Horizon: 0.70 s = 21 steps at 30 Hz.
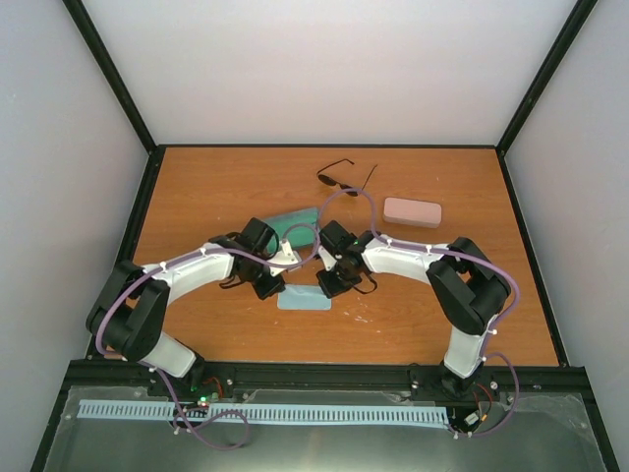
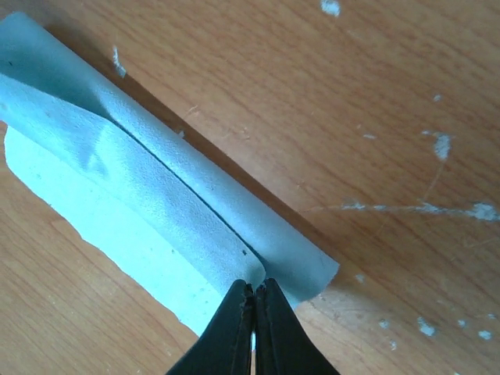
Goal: Organize the sunglasses
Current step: Fold the glasses cleaning cloth at the center of the board.
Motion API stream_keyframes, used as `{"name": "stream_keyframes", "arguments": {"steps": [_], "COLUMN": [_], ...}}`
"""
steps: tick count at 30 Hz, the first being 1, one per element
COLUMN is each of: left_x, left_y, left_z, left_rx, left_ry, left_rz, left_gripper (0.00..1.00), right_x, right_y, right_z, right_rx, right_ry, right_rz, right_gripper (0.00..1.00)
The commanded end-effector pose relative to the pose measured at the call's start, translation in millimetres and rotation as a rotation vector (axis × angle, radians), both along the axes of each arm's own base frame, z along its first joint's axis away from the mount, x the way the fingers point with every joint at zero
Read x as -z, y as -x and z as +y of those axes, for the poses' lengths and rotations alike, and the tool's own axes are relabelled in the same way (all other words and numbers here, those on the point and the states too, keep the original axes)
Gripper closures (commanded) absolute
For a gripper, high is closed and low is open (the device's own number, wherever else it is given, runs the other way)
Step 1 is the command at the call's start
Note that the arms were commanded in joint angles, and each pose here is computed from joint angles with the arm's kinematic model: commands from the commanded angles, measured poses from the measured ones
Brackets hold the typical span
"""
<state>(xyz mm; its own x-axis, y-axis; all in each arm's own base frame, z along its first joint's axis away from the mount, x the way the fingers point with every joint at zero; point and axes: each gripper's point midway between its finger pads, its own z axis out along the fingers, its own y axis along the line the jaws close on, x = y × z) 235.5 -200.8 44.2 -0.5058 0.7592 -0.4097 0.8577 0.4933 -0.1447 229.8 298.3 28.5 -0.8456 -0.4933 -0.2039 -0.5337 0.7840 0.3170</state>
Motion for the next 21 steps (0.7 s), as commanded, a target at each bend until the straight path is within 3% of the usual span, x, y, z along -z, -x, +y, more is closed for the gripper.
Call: {"name": "stream_keyframes", "arguments": {"steps": [1, 12, 21], "left_x": [-3, 1, 6], "left_y": [17, 34, 45], "left_z": [-7, -7, 1], "left_rx": [0.036, 0.079, 0.098], "left_ry": [0.023, 0.013, -0.005], "left_rz": [0.028, 0.049, 0.053], "left_gripper": [0.92, 0.84, 0.84], "right_x": [1, 6, 1], "right_y": [11, 23, 34], "right_z": [6, 2, -5], "right_rx": [-0.028, -0.045, -0.049], "right_ry": [-0.019, -0.018, -0.033], "right_rz": [0.02, 0.053, 0.064], "right_gripper": [0.97, 0.96, 0.84]}}
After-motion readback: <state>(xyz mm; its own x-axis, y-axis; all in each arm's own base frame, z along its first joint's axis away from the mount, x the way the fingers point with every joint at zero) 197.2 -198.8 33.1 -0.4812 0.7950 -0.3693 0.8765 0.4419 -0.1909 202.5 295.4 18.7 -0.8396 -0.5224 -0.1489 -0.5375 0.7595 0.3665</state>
